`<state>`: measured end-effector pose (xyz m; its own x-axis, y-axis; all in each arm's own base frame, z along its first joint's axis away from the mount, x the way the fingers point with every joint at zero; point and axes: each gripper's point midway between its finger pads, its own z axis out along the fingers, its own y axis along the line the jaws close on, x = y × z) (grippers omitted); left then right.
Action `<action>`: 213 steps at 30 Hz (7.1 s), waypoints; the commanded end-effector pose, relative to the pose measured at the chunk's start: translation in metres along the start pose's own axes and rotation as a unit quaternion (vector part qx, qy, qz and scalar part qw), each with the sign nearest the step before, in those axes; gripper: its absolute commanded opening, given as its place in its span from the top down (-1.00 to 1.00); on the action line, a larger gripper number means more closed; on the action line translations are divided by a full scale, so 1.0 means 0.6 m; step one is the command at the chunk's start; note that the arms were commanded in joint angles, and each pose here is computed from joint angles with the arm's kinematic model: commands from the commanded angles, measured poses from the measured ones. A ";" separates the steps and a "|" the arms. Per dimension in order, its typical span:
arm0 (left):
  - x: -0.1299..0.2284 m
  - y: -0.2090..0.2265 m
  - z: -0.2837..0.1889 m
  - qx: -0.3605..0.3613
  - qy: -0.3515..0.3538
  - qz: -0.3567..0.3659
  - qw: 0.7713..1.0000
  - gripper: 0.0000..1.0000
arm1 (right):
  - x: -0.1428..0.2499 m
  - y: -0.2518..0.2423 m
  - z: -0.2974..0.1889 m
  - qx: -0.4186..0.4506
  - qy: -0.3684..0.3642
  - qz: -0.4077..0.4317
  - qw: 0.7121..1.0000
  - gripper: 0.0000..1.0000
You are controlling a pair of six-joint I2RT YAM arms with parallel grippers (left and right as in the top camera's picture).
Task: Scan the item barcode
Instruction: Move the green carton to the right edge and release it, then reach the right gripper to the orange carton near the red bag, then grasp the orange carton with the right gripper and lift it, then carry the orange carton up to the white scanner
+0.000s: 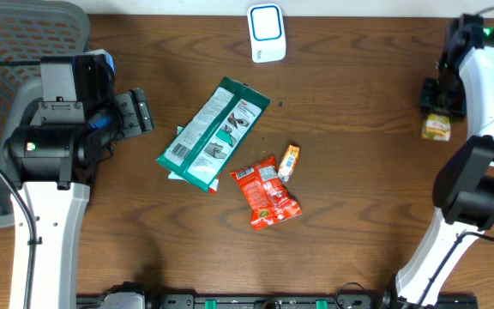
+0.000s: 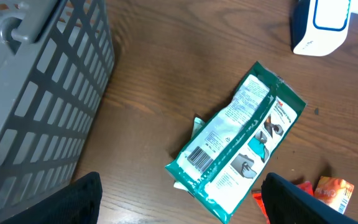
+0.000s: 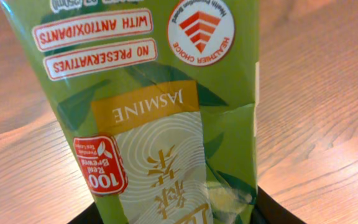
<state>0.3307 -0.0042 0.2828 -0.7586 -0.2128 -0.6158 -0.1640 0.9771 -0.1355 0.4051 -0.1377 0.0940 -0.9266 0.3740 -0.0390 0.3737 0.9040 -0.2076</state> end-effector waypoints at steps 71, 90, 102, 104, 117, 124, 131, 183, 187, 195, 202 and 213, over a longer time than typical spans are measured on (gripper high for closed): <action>-0.009 0.000 -0.006 -0.003 -0.007 -0.004 1.000 -0.65 | 0.294 0.467 -0.025 -0.153 0.048 -0.151 0.976 -0.05; -0.009 0.000 -0.006 -0.003 -0.007 -0.004 1.000 -0.65 | 0.275 0.440 0.007 -0.141 0.040 -0.165 0.975 0.63; -0.009 0.000 -0.006 -0.003 -0.007 -0.004 1.000 -0.66 | 0.176 0.281 0.014 -0.072 0.039 -0.137 0.987 0.69; -0.009 0.000 -0.006 -0.003 -0.007 -0.004 1.000 -0.65 | 0.168 0.273 0.016 -0.075 0.039 -0.126 0.988 0.68; -0.009 0.000 -0.006 -0.003 -0.007 -0.004 1.000 -0.66 | 0.187 0.338 0.007 -0.109 0.031 -0.103 0.988 0.00; -0.009 0.000 -0.006 -0.003 -0.007 -0.004 1.000 -0.65 | 0.216 0.380 -0.003 -0.114 0.028 -0.119 0.986 -0.30; -0.009 0.000 -0.006 -0.003 -0.007 -0.004 1.000 -0.65 | 0.232 0.402 -0.008 -0.114 0.024 -0.134 0.984 -0.31; -0.008 0.000 -0.006 -0.003 -0.007 -0.004 1.000 -0.65 | 0.184 0.367 -0.084 -0.333 -0.042 -0.152 0.930 0.98; -0.009 0.000 -0.006 -0.003 -0.007 -0.004 1.000 -0.65 | 0.164 0.340 -0.168 -0.305 -0.099 -0.138 0.937 0.98; -0.009 0.000 -0.006 -0.003 -0.007 -0.004 1.000 -0.65 | 0.099 0.295 -0.383 -0.239 -0.197 -0.121 0.943 0.98; -0.008 0.000 -0.006 -0.003 -0.007 -0.004 1.000 -0.65 | 0.027 0.348 -0.447 -0.191 -0.300 -0.122 0.927 0.98; -0.009 0.000 -0.006 -0.003 -0.007 -0.004 1.000 -0.65 | -0.083 0.541 -0.374 0.005 -0.459 -0.230 0.858 0.98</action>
<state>0.3309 -0.0043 0.2833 -0.7577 -0.2128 -0.6170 -0.1638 0.9771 -0.1358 0.5703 0.1864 0.2604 -0.6516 -0.1610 -0.7413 -0.0707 0.9859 -0.1520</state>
